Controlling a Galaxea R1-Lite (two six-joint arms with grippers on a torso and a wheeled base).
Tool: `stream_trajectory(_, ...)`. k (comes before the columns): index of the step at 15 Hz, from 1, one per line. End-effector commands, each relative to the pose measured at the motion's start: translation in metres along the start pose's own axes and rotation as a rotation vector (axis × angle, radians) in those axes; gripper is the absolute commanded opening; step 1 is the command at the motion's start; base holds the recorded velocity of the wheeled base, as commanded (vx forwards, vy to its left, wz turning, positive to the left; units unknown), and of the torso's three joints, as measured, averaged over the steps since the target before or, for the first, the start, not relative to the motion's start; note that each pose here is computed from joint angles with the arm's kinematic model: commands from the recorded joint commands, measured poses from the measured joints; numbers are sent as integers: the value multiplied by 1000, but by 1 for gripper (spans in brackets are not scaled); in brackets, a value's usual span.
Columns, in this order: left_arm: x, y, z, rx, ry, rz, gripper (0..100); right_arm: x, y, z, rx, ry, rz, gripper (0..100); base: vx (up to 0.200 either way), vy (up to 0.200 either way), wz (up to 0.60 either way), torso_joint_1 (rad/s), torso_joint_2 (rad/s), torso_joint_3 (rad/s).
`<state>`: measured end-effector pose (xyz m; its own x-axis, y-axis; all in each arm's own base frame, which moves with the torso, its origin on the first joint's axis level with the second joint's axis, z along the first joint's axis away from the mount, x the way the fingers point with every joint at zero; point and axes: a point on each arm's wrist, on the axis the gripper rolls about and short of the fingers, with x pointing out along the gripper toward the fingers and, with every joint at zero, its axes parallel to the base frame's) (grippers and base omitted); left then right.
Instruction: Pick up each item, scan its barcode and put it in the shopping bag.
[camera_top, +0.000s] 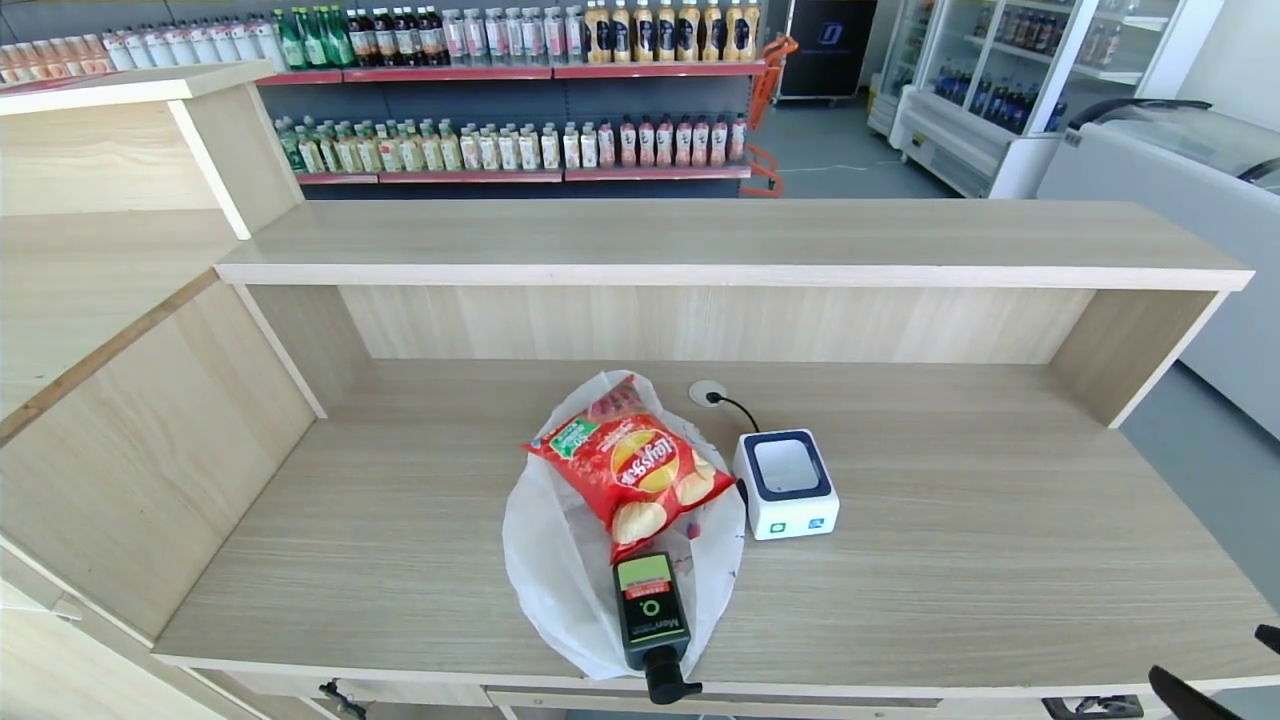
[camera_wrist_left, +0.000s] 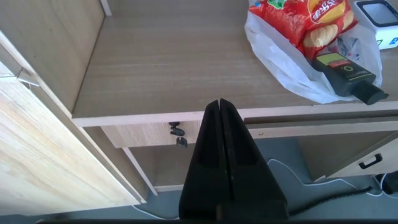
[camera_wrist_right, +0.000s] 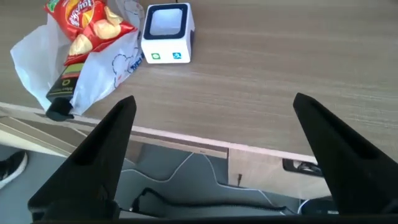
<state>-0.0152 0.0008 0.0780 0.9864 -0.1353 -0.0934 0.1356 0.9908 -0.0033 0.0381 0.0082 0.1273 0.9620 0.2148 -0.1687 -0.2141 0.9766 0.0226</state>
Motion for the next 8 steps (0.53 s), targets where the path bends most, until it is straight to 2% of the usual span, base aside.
stream_trajectory(1,0,0,0,0,0,0,0,-30,0,-38,9,-44,-89,100,0,0,0,0,0,0)
stream_trajectory(2,0,0,0,0,0,0,0,-37,0,-55,16,17,-150,100,0,0,0,0,0,0)
stream_trajectory(4,0,0,0,0,0,0,0,-45,2,-58,2,-86,-194,100,0,0,0,0,0,0)
stream_trajectory(5,0,0,0,0,0,0,0,-51,4,-61,3,-166,-220,100,0,0,0,0,0,0)
stream_trajectory(8,0,0,0,0,0,1,0,-52,4,-61,6,-176,-233,100,0,0,0,0,0,0)
